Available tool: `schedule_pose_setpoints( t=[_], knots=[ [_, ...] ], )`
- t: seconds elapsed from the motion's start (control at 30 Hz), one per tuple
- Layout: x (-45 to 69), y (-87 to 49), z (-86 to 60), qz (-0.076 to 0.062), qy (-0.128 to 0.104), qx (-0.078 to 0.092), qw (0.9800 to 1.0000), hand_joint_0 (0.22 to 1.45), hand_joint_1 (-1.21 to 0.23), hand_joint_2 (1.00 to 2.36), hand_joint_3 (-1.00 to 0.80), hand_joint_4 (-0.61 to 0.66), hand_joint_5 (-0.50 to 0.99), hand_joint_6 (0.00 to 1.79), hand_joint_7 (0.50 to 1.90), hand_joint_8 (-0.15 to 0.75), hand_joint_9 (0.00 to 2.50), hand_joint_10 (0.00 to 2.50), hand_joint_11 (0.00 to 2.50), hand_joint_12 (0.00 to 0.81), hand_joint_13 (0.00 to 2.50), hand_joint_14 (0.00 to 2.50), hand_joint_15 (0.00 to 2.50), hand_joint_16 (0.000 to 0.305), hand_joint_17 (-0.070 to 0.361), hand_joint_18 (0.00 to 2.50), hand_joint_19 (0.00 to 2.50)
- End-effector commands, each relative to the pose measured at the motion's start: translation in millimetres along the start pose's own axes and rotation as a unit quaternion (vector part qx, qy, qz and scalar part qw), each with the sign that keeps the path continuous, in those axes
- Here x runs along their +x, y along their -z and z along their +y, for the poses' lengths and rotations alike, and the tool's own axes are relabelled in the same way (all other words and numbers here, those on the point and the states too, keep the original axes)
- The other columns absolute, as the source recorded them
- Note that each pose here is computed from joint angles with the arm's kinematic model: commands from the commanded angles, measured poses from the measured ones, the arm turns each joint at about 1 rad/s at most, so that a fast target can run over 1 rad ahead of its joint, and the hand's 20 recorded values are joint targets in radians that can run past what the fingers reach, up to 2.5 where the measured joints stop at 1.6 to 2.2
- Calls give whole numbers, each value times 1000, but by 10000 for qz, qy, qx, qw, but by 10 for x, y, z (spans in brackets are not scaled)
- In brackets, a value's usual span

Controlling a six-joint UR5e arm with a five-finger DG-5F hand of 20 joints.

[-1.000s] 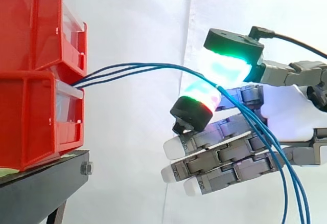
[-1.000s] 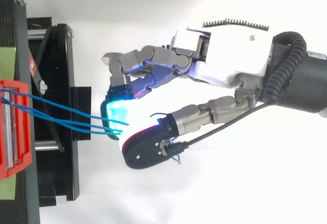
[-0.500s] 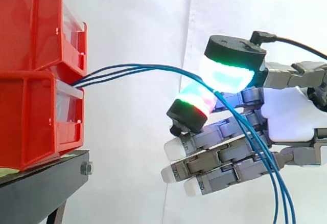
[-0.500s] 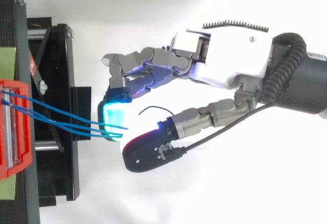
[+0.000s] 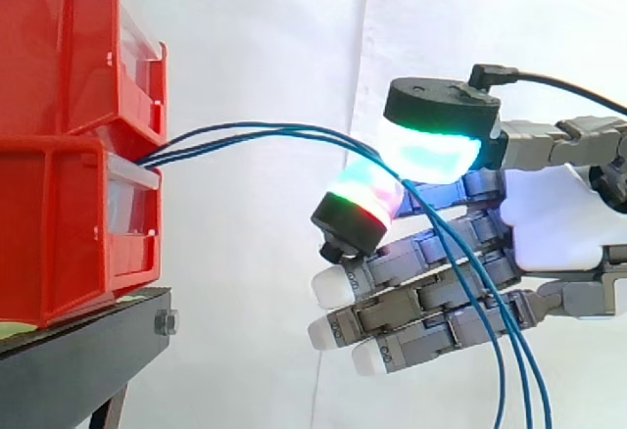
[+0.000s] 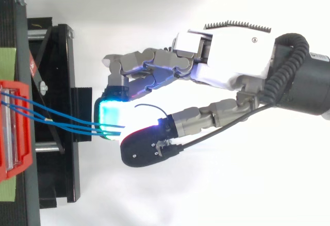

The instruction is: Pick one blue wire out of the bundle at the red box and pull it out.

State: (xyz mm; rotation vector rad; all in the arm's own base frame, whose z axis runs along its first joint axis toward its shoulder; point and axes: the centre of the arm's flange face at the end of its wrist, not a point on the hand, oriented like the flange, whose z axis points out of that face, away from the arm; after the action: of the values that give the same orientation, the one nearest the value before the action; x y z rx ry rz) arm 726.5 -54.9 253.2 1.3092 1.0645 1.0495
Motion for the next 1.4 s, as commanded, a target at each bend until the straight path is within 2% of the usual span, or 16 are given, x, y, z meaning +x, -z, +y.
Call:
schedule_pose_setpoints(
  t=[0.0, 0.07, 0.17, 0.23, 0.3, 0.43, 0.6, 0.73, 0.8, 0.93, 0.97, 1.03, 1.07, 1.1, 1.27, 1.37],
  knots=[
    [7, 1, -1, 6, 3, 1, 10000, 667, -690, 1034, -45, 313, -80, 501, 1372, 230, 664, 21, 528, 359, 0, 1, 0, 54, 122, 0, 282],
    [7, 1, -1, 6, 3, 1, 10000, 629, -732, 1030, -34, 306, -91, 511, 1442, 239, 666, 22, 588, 364, 0, 0, 0, 55, 123, 0, 288],
    [7, 1, -1, 6, 3, 1, 10000, 561, -704, 1026, 1, 328, -111, 611, 1308, 248, 692, 22, 605, 371, 0, 0, 8, 56, 127, 0, 291],
    [7, 1, -1, 6, 3, 1, 10000, 539, -671, 1024, -2, 315, -106, 621, 1307, 241, 706, 22, 596, 373, 0, 0, 6, 57, 128, 0, 300],
    [7, 1, -1, 6, 3, 1, 10000, 514, -612, 1024, -45, 247, -91, 639, 1300, 233, 729, 21, 578, 377, 0, 0, 8, 57, 129, 0, 302],
    [7, 1, -1, 6, 11, 1, 10000, 519, -620, 1022, -157, 146, -106, 786, 1219, 234, 820, 28, 677, 366, 0, 1, 39, 56, 125, 0, 310],
    [18, 3, -1, 13, 18, 1, 10000, 580, -817, 1021, -258, 159, -123, 851, 1254, 251, 855, 26, 800, 373, 66, 5, 108, 53, 120, 0, 321],
    [18, 3, -1, 13, 11, 1, 10000, 643, -892, 1022, -256, 133, -129, 867, 1280, 256, 861, 28, 827, 375, 88, 5, 103, 53, 119, 0, 304],
    [18, 3, -1, 13, 11, 1, 10000, 668, -904, 1024, -247, 109, -136, 877, 1383, 261, 859, 28, 817, 377, 90, 4, 85, 54, 121, 0, 284],
    [19, 1, 1, 13, 8, -6, 10000, 613, -858, 1023, -227, 161, -142, 850, 1414, 238, 675, 18, 450, 370, 0, 0, 0, 55, 123, 0, 255],
    [19, 1, 1, 13, 8, -6, 10000, 580, -828, 1024, -210, 166, -141, 849, 1338, 230, 639, 15, 361, 367, 0, 0, 0, 56, 125, 0, 251],
    [20, 1, 0, 21, 8, -6, 10000, 543, -769, 1024, -187, 172, -117, 753, 1315, 218, 636, 13, 300, 367, 0, 0, 0, 57, 128, 0, 263],
    [20, 1, 0, 21, 0, -6, 10000, 527, -690, 1025, -155, 161, -99, 710, 1210, 207, 640, 12, 274, 365, 0, 0, 0, 57, 128, 0, 274],
    [20, 1, 0, 21, 0, -6, 10000, 535, -657, 1025, -142, 166, -69, 612, 1358, 192, 651, 11, 243, 356, 0, 0, 0, 56, 126, 0, 272],
    [20, 1, 0, 21, 0, -6, 10000, 597, -660, 1025, -178, 218, -43, 500, 1494, 190, 640, 12, 278, 349, 0, 0, 0, 52, 118, 0, 256],
    [21, 0, 2, 21, -2, -13, 10000, 627, -663, 1025, -204, 243, -80, 557, 1356, 219, 620, 20, 452, 362, 0, 0, 0, 54, 123, 0, 265]
  ],
)
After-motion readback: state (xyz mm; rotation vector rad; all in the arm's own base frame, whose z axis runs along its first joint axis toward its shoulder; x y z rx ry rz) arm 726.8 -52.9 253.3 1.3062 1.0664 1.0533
